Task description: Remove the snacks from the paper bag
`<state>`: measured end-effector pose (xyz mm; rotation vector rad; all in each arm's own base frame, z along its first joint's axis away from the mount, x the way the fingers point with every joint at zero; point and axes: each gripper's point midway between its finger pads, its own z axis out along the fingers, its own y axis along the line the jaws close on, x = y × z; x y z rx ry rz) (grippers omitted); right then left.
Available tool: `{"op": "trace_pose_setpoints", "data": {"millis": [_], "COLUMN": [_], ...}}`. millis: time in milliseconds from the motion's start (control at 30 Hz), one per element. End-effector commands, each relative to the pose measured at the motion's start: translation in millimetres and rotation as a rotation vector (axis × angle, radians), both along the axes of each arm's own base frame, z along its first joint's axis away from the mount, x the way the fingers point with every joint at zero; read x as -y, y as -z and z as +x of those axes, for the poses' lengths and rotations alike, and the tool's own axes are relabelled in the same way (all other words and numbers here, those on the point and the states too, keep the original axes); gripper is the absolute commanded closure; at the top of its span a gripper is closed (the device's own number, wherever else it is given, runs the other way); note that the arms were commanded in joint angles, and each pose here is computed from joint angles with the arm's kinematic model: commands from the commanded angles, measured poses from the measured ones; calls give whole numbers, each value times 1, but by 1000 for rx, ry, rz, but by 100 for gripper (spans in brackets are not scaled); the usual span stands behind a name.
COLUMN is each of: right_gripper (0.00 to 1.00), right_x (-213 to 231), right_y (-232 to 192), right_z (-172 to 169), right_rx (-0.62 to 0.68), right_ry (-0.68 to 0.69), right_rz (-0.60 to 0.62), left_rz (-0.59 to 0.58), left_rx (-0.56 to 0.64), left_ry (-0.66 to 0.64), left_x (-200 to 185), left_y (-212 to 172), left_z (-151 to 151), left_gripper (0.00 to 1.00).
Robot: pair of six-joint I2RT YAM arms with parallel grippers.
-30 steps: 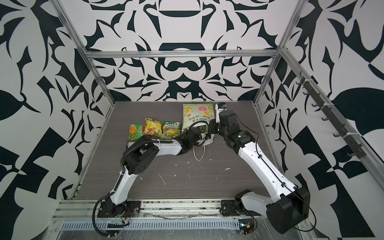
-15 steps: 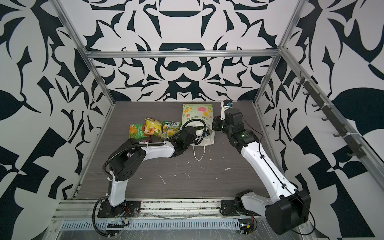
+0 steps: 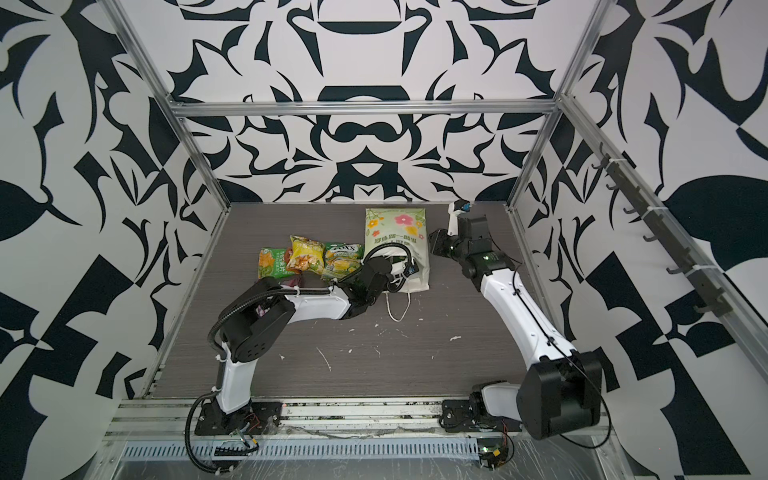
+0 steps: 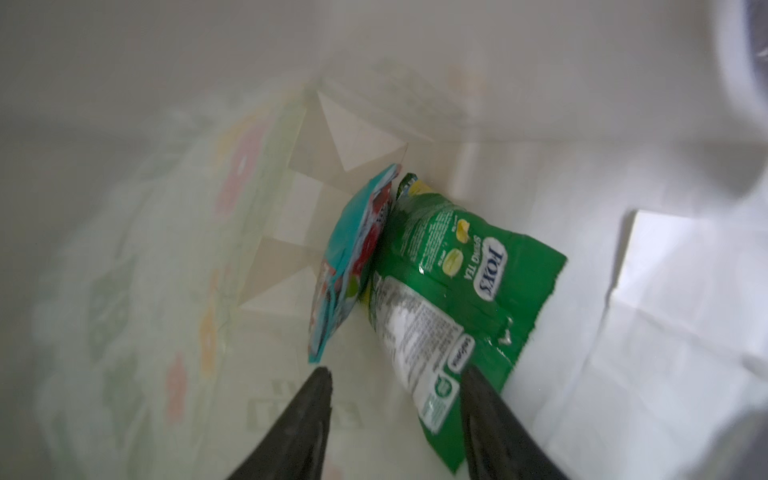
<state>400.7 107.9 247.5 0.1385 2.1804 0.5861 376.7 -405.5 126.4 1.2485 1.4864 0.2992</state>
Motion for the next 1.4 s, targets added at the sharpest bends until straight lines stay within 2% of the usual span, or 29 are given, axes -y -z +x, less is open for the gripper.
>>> {"op": "trace_pose_setpoints", "data": {"millis": [0, 67, 133, 233, 333, 533, 667, 767, 833, 1000, 1133, 1267, 1367], "right_gripper": [63, 60, 52, 37, 34, 34, 35, 37, 38, 38, 37, 35, 36], "right_x": [-23, -34, -31, -29, -39, -45, -47, -65, -86, -118, -134, -136, -117], "right_y": [-38, -40, -28, -7, 9, 23, 3, -12, -20, -22, -25, -28, -22], "right_z": [5, 1, -1, -16, -35, -56, -71, -92, -114, -150, -159, -159, -142], "right_rx": [95, 136, 163, 184, 243, 271, 295, 281, 284, 385, 430, 451, 455], "right_ry": [-141, -227, -239, -271, -279, -245, -259, -357, -481, -627, -691, -668, -500], "right_rz": [61, 41, -43, -199, -302, -251, -181, -71, -8, -105, -110, -137, -195], "left_rz": [-251, -336, -387, -411, -402, -366, -397, -393, -383, -386, -385, -379, -377], "left_rx": [73, 42, 6, -8, -42, -84, -91, -89, -87, -91, -89, -87, -92], "left_ry": [15, 27, 30, 39, 35, 40, 62, 70, 76, 85, 91, 94, 99], "left_x": [2, -8, -18, -32, -42, -42, -38, -37, -36, -33, -30, -28, -26], "left_y": [-81, -99, -109, -118, -112, -85, -92, -96, -96, -99, -103, -104, -103], "left_z": [-25, -39, -49, -60, -65, -66, -68, -69, -69, -69, -68, -67, -67], "left_gripper": [38, 37, 35, 36, 35, 40, 42, 42, 42, 42, 42, 42, 42]}}
